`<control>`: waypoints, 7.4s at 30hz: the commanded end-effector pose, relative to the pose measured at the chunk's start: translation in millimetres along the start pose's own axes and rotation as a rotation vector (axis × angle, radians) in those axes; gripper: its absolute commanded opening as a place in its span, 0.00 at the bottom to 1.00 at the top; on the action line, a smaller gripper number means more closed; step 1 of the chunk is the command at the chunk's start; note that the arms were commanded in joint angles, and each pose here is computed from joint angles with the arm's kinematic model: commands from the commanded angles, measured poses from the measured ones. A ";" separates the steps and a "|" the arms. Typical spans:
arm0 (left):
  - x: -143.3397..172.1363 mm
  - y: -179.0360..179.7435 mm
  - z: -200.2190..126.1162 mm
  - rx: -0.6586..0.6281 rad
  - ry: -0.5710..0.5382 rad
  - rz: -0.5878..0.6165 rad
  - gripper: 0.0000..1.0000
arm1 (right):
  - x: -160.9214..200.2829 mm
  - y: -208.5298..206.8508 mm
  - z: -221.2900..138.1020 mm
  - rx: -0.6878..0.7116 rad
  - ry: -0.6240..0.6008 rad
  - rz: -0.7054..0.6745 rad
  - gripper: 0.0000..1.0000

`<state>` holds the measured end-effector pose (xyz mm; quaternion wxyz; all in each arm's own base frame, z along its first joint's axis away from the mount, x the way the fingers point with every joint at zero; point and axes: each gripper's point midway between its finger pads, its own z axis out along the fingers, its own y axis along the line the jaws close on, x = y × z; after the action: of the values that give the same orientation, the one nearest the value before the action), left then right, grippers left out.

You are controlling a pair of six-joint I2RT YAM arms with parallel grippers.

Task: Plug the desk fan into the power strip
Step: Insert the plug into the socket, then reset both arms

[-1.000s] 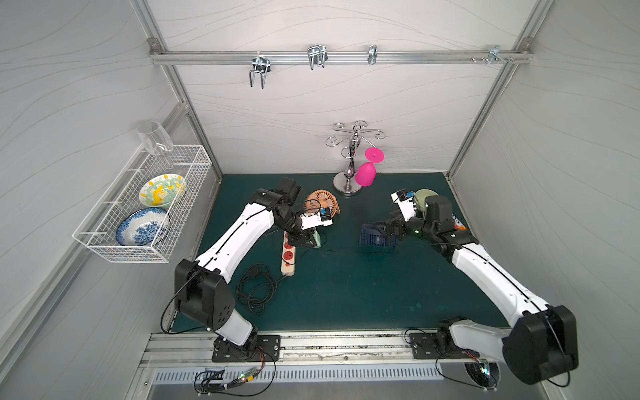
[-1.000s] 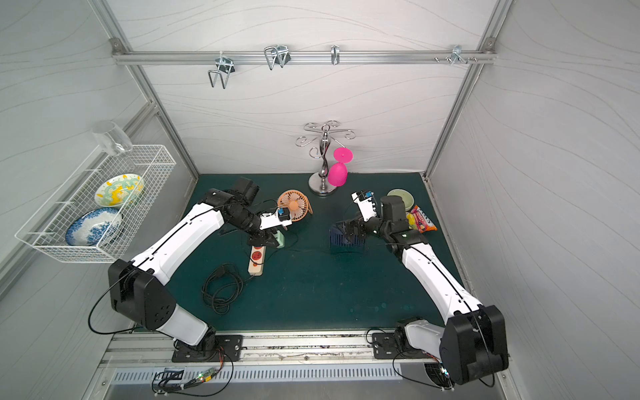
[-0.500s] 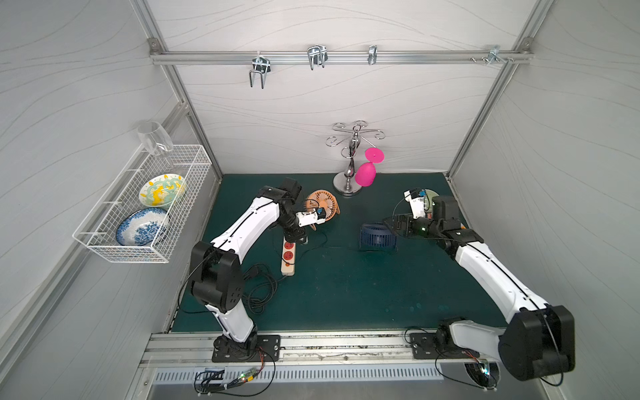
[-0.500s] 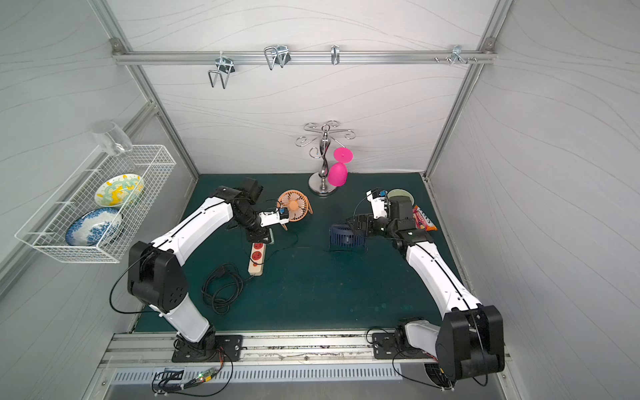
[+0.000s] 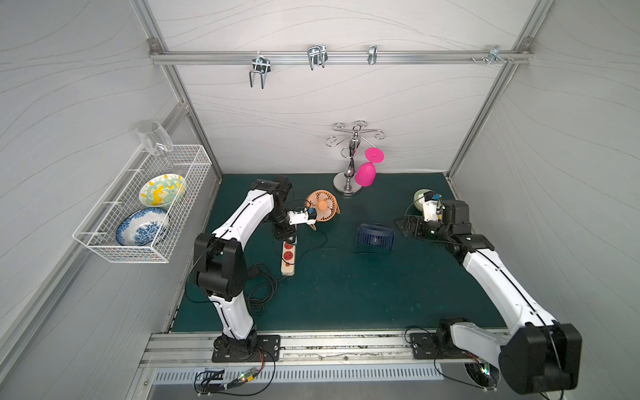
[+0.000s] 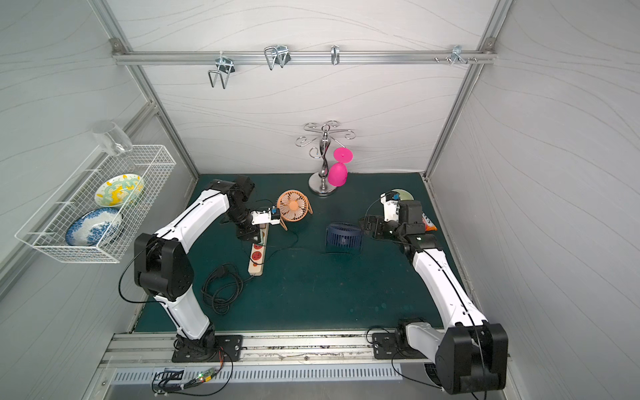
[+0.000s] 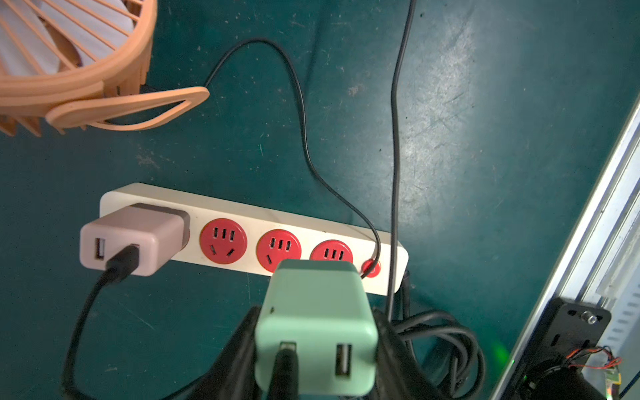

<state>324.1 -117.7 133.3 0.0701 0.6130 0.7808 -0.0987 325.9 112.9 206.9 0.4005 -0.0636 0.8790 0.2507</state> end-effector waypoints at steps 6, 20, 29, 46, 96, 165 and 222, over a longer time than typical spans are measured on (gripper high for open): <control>4.8 -1.2 12.8 0.057 -0.029 0.144 0.00 | 17.5 -1.8 -10.3 0.004 0.025 0.019 0.99; 12.7 25.0 33.1 0.052 -0.076 0.169 0.00 | 25.2 -2.7 -8.9 -0.002 0.041 0.013 0.99; 22.7 28.9 47.0 0.071 -0.054 0.179 0.00 | 26.2 -5.1 -9.3 0.008 0.043 0.006 0.99; 33.8 29.6 62.6 0.099 -0.007 0.176 0.00 | 26.4 -5.1 -7.3 0.003 0.052 0.014 0.99; 76.8 33.6 130.4 0.005 0.240 0.085 0.00 | 32.2 -3.6 -9.3 -0.017 0.067 0.058 0.99; 94.0 87.3 -79.0 -0.594 -0.885 -1.064 1.00 | -12.9 -112.3 -8.0 0.506 -0.235 -0.087 0.99; 99.4 98.2 9.2 -0.793 -0.985 -0.960 1.00 | 31.1 -160.5 70.9 0.426 -0.273 -0.144 0.99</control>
<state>387.5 -6.2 80.3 0.5466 0.0218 0.8306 -0.1043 401.5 12.6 80.7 0.5302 -0.0046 0.8471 0.0364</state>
